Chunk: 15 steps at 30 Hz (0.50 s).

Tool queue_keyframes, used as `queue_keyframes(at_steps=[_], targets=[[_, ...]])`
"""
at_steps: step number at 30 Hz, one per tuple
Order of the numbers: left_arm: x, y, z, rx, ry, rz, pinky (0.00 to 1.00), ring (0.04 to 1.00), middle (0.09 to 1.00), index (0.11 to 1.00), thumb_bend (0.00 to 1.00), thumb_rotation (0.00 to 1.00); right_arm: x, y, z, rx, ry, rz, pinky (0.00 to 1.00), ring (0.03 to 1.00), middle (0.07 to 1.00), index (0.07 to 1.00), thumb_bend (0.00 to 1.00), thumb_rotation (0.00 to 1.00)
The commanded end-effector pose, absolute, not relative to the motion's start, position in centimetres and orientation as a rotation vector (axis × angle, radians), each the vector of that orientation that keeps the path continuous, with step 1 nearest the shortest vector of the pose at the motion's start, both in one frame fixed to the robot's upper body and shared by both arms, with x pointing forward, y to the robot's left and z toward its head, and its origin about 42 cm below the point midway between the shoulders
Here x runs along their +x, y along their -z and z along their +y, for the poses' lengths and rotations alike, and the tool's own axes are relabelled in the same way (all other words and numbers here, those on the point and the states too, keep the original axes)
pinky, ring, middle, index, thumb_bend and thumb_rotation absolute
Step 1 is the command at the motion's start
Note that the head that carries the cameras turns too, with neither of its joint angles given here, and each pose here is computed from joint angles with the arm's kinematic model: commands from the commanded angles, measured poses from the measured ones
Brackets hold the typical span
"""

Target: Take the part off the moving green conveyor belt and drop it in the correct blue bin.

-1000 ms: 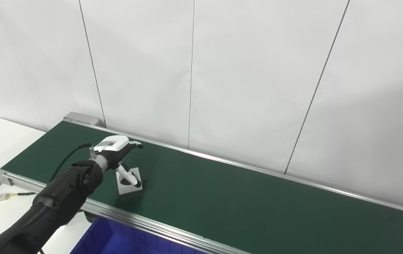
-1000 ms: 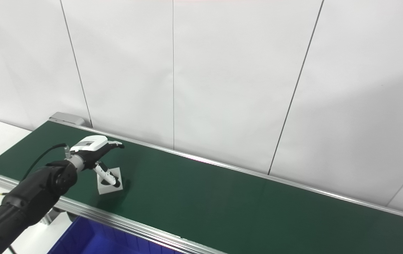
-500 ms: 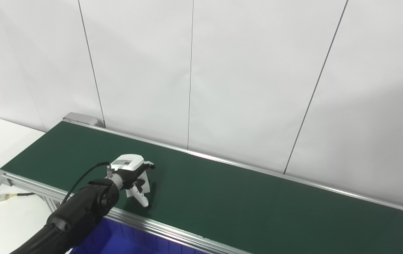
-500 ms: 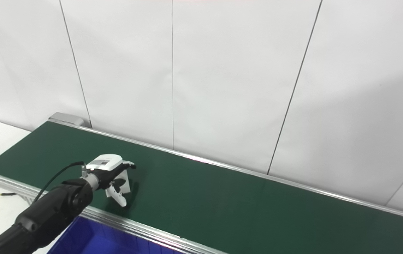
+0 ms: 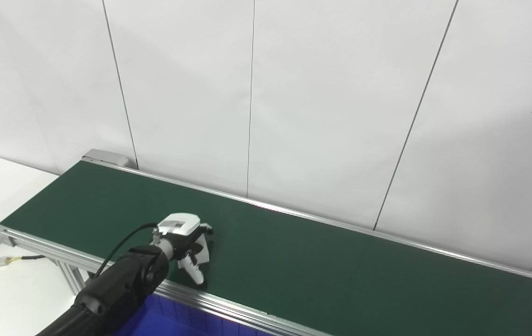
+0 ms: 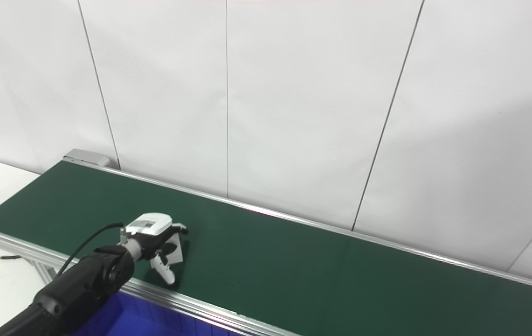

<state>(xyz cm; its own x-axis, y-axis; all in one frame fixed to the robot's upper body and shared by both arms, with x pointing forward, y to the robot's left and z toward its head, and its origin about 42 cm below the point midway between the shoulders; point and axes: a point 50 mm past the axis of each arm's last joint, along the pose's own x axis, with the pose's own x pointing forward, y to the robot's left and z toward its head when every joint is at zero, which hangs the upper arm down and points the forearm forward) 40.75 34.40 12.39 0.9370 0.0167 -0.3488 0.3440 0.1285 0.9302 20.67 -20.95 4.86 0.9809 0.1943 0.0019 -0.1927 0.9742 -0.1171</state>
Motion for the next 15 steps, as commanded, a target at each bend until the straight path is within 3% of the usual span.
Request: queue_keyframes(at_steps=[1, 8, 12, 13, 15], targets=[[42.0, -14.4, 36.0, 1.467, 0.169, 0.265, 0.78, 0.839, 0.873, 0.864, 0.89, 0.21, 21.0, -6.2, -20.8, -0.108, -0.196, -0.086, 0.6, 0.699, 0.762, 0.867, 0.54, 0.52], [42.6, -14.0, 37.5, 1.446, 0.145, 0.241, 0.69, 0.789, 0.837, 0.838, 0.87, 0.11, 20.9, -6.3, -20.8, -0.111, -0.196, -0.081, 0.61, 0.706, 0.771, 0.873, 0.56, 0.53], [42.4, -13.3, 37.6, 1.388, 0.128, 0.209, 0.65, 0.679, 0.739, 0.815, 0.81, 0.01, 20.8, -6.4, -20.9, -0.111, -0.195, -0.082, 0.61, 0.701, 0.764, 0.869, 0.54, 0.51], [42.3, -13.1, 37.6, 1.372, 0.124, 0.202, 0.64, 0.603, 0.592, 0.798, 0.66, 0.0, 20.8, -6.4, -20.9, -0.114, -0.194, -0.081, 0.61, 0.703, 0.763, 0.868, 0.54, 0.52], [42.1, -12.7, 37.6, 1.344, 0.12, 0.177, 0.6, 0.525, 0.497, 0.777, 0.55, 0.0, 20.7, -6.4, -20.9, -0.115, -0.193, -0.08, 0.61, 0.703, 0.762, 0.868, 0.55, 0.53]])
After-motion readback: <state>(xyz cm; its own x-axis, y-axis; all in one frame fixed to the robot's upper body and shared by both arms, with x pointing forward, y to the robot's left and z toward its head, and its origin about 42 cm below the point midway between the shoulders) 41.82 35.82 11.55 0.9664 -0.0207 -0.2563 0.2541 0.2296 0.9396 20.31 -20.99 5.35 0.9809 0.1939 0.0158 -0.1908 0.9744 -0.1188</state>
